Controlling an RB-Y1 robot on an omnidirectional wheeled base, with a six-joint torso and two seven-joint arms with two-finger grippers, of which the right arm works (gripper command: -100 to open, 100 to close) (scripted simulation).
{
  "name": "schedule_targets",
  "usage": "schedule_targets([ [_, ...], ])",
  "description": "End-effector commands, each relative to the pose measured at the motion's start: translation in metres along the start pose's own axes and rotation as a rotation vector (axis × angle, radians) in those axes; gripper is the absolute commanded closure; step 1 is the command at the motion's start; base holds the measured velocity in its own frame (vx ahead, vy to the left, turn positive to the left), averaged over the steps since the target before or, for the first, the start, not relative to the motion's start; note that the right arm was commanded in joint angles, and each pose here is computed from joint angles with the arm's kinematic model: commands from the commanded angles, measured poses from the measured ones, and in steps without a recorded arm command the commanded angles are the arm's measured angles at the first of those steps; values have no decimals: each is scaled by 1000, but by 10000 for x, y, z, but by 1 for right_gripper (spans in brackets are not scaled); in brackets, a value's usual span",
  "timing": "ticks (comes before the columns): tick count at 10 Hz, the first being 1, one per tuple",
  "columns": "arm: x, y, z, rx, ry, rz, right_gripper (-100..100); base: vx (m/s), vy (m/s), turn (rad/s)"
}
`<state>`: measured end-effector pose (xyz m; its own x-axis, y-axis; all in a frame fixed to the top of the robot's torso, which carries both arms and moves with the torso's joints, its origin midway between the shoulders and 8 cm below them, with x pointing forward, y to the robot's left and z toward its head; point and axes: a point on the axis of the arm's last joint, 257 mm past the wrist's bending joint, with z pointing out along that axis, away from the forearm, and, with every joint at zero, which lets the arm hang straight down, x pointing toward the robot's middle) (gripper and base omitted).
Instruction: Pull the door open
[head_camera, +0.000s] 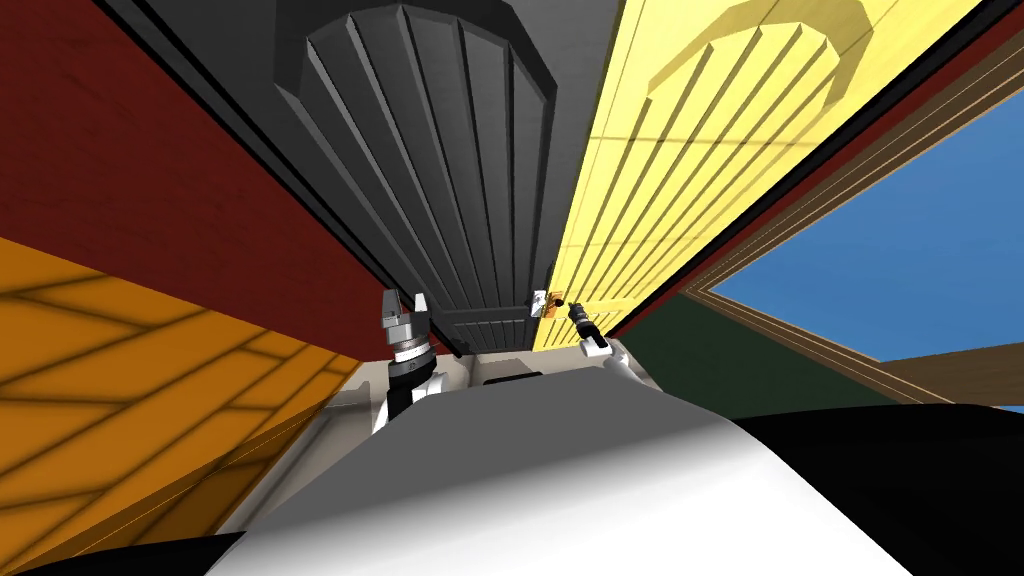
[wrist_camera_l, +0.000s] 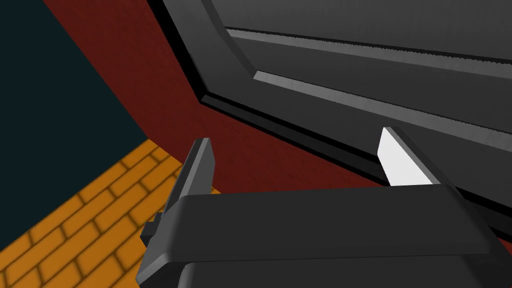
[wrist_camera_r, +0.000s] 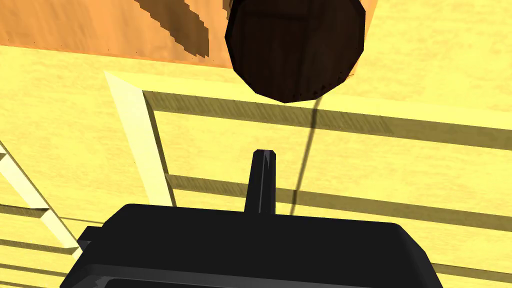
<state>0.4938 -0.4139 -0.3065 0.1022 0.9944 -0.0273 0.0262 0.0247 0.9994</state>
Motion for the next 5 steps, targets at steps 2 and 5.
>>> schedule_targets([
  [2, -43, -4, -38, 3, 3, -2, -100, -197, -73, -34],
  [5, 152, 52, -55, -10, 47, 12, -100, -187, 62, 45],
])
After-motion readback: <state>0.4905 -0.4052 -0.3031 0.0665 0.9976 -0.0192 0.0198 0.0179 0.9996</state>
